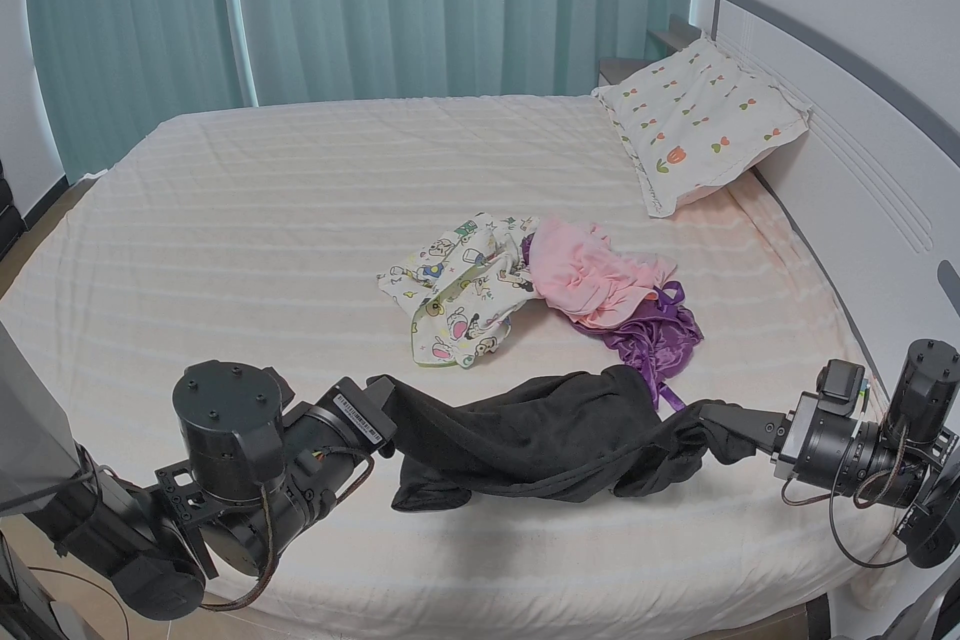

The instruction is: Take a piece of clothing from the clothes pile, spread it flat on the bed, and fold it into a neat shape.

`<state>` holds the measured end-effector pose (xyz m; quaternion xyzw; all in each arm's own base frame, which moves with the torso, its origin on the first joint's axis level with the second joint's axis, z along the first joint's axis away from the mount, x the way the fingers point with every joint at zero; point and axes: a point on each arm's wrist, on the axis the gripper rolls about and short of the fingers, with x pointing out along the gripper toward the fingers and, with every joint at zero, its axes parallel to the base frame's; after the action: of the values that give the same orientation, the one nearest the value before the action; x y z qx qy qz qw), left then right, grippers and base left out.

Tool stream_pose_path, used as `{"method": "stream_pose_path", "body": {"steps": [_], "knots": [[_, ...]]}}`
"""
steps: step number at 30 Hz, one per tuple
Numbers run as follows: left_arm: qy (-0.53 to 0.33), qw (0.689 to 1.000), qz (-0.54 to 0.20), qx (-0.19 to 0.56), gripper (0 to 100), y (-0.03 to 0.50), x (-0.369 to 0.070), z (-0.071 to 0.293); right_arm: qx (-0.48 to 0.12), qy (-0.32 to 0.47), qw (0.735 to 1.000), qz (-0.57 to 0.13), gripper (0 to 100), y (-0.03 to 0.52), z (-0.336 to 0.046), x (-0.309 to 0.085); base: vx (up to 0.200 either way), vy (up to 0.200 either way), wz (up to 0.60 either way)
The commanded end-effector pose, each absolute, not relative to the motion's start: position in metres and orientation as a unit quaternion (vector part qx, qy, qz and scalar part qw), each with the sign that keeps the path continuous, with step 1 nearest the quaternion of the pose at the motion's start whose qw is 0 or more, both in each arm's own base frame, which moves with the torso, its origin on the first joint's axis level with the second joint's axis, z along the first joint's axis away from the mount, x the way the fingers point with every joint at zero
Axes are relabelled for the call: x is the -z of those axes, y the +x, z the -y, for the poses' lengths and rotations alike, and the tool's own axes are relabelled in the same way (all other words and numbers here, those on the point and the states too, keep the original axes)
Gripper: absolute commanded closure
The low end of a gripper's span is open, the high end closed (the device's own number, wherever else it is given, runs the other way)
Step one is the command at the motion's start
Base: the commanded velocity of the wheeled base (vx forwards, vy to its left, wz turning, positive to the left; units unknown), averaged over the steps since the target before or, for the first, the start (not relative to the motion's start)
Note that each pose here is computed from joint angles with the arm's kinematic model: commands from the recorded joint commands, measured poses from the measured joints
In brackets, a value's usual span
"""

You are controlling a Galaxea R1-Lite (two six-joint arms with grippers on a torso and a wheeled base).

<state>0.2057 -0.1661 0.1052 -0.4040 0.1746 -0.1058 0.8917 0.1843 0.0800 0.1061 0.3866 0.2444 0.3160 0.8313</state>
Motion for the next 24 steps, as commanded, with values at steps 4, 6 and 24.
{"method": "stream_pose_path", "body": {"steps": [4,6,24], "knots": [[-0.407,0.891,-0.171,0.108,100,0.205,-0.108,0.165,-0.326,0.383,0.836,-0.218,100,0.18,-0.09,-0.112,0.0,0.2,0.0],[-0.406,0.891,-0.172,0.108,100,0.205,-0.107,0.166,-0.331,0.385,0.836,-0.208,100,0.183,-0.092,-0.114,0.0,0.2,0.0],[-0.411,0.889,-0.171,0.108,100,0.205,-0.108,0.165,-0.345,0.383,0.834,-0.199,100,0.181,-0.096,-0.114,0.0,0.2,0.0]]}}
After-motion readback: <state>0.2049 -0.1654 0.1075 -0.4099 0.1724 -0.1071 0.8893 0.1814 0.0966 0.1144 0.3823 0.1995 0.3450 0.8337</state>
